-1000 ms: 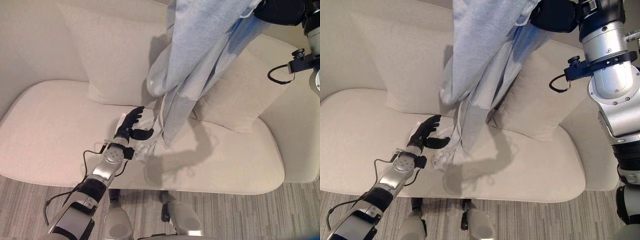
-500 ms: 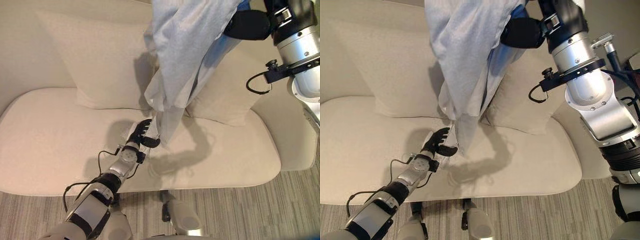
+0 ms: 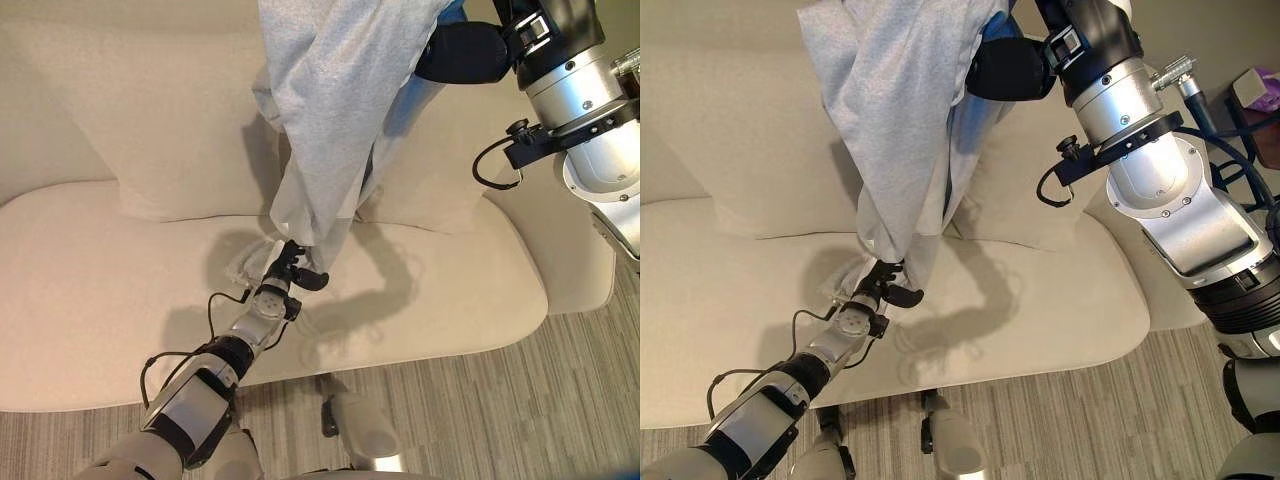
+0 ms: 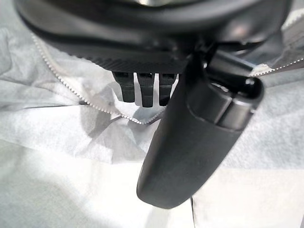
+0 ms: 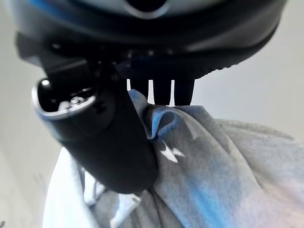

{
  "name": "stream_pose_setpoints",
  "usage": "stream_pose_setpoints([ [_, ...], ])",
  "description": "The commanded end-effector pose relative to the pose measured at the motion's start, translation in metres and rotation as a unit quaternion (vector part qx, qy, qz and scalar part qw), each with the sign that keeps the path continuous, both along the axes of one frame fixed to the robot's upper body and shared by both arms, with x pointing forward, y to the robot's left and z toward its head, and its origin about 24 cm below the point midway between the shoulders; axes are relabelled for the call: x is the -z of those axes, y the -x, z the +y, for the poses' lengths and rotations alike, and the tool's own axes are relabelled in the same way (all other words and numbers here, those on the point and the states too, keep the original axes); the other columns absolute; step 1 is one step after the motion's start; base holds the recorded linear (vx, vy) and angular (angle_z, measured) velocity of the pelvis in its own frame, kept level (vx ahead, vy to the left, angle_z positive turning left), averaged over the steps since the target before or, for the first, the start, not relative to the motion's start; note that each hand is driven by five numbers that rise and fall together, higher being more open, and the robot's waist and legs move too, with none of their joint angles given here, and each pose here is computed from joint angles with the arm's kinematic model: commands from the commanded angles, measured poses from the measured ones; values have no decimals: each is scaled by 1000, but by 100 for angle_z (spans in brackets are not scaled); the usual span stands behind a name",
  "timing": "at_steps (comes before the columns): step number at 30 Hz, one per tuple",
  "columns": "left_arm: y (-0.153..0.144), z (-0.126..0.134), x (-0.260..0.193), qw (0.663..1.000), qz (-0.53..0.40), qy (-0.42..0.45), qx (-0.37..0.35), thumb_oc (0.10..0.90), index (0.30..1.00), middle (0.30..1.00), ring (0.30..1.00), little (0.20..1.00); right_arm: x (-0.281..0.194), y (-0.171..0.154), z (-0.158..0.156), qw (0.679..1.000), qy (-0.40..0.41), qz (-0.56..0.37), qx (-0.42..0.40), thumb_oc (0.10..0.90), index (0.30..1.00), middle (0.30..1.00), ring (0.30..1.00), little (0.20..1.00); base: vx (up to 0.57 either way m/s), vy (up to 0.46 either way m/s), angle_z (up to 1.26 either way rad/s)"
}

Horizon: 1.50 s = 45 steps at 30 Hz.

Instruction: Hang the clothes on the sofa on the clothes rack.

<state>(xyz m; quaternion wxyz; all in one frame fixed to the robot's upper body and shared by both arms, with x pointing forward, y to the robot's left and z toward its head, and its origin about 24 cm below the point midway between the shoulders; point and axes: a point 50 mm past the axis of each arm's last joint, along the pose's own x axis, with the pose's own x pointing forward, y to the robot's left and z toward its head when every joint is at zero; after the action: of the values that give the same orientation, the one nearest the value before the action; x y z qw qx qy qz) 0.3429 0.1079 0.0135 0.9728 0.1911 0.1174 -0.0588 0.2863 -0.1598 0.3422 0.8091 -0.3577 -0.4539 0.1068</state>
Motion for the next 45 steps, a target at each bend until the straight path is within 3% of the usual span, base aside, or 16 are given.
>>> stream_pose_setpoints([
  [1,-28,-41,-61,993,-105,18,60,800,900,900,900,900,-69,39,16,981,-85,-154,-86,400,300,300,300,300,-7,-22,-3],
  [18,-49,-42,-99,988,-147,-5,55,800,900,900,900,900,-82,58,31,966,-97,-181,-154,400,300,300,300,300,-17,-21,-8],
  [19,-49,-43,-101,987,-148,-9,58,632,648,648,648,648,-83,60,32,965,-98,-184,-160,400,300,300,300,300,-8,-16,-23],
  [20,-50,-42,-102,987,-149,-11,57,405,307,307,307,307,-83,60,32,964,-100,-184,-163,400,300,300,300,300,-11,-17,-20],
  [37,-64,-6,-128,981,-190,-41,0,400,300,300,300,300,-85,66,22,960,-114,-197,-164,400,300,300,300,300,3,-13,-8],
  [42,-56,23,-141,969,-244,-21,-18,400,300,300,300,300,-74,60,-5,969,-125,-187,-106,400,300,300,300,300,42,18,5],
  [45,-35,58,-146,958,-286,-11,-28,400,300,300,300,300,-60,57,-37,973,-145,-177,-36,400,300,300,300,300,72,61,32],
])
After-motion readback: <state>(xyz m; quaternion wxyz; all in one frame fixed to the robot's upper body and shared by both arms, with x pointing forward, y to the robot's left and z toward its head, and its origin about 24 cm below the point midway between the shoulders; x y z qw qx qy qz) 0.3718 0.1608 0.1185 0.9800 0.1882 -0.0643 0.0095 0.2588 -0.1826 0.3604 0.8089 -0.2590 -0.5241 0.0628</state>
